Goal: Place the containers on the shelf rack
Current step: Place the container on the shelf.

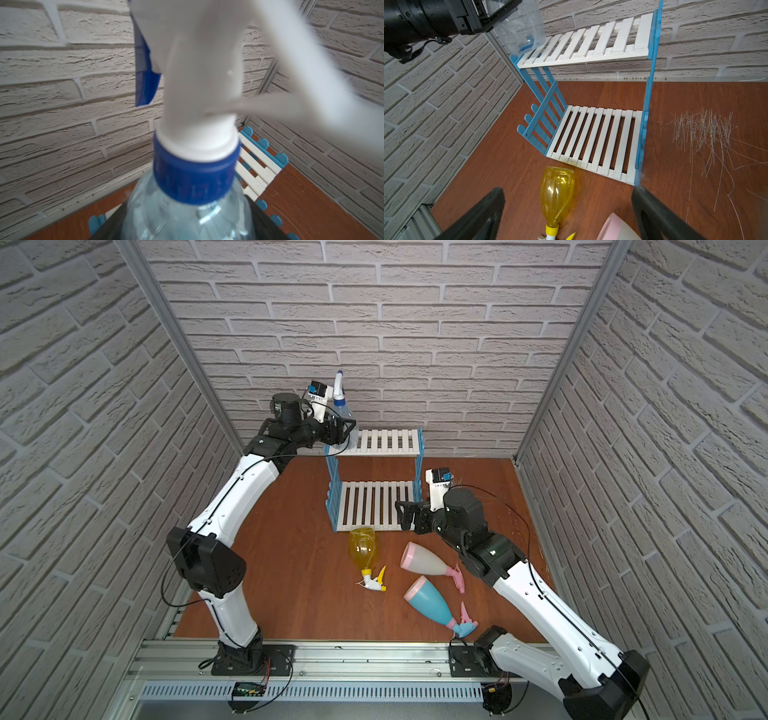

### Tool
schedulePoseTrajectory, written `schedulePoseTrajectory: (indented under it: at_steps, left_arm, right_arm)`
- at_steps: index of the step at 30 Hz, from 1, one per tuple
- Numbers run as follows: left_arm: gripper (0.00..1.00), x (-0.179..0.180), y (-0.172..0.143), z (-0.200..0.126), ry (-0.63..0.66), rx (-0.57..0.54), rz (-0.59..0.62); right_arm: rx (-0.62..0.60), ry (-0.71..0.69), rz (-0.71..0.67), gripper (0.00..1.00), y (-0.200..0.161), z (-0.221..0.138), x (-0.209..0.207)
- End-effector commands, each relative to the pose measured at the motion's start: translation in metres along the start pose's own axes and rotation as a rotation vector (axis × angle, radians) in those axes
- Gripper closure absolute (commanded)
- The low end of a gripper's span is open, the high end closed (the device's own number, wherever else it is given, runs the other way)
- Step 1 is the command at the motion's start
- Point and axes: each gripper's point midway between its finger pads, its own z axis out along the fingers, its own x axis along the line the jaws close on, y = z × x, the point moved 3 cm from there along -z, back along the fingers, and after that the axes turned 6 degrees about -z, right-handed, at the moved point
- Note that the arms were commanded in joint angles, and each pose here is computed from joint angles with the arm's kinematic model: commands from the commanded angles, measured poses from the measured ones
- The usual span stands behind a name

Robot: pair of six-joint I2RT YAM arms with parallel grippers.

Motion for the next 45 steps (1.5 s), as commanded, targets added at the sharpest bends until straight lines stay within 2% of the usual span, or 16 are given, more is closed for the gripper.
schedulePoseTrajectory:
  at_steps: [1, 7, 12, 22, 25, 30, 45]
  left_arm:
    - [0.22, -0.005, 0.019, 0.001, -0.031, -0.085, 0.054]
    - [0.22, -0.004, 0.007, 0.007, -0.016, -0.077, 0.101]
    - [0.20, -0.001, -0.002, 0.008, 0.004, -0.118, 0.136]
    - [0.18, 0.005, -0.015, 0.012, 0.026, -0.132, 0.159]
    - [0.15, 0.008, -0.016, 0.013, 0.042, -0.132, 0.158]
    - [0.02, 0.010, -0.015, 0.011, 0.067, -0.148, 0.157]
    - [0.02, 0.006, -0.015, -0.009, 0.096, -0.169, 0.134]
  right_arm:
    - [-0.042, 0.029, 0.007, 0.00, 0.007, 0.002, 0.004]
    - [-0.040, 0.044, 0.005, 0.00, 0.007, 0.006, 0.006]
    - [-0.035, 0.054, 0.000, 0.00, 0.006, 0.009, 0.008]
    - [-0.023, 0.057, -0.003, 0.00, 0.003, 0.011, 0.008]
    - [-0.023, 0.057, -0.003, 0.00, 0.003, 0.011, 0.008]
    - [-0.021, 0.062, -0.001, 0.00, 0.002, 0.012, 0.008]
    - [-0.011, 0.089, 0.005, 0.00, 0.003, 0.017, 0.013]
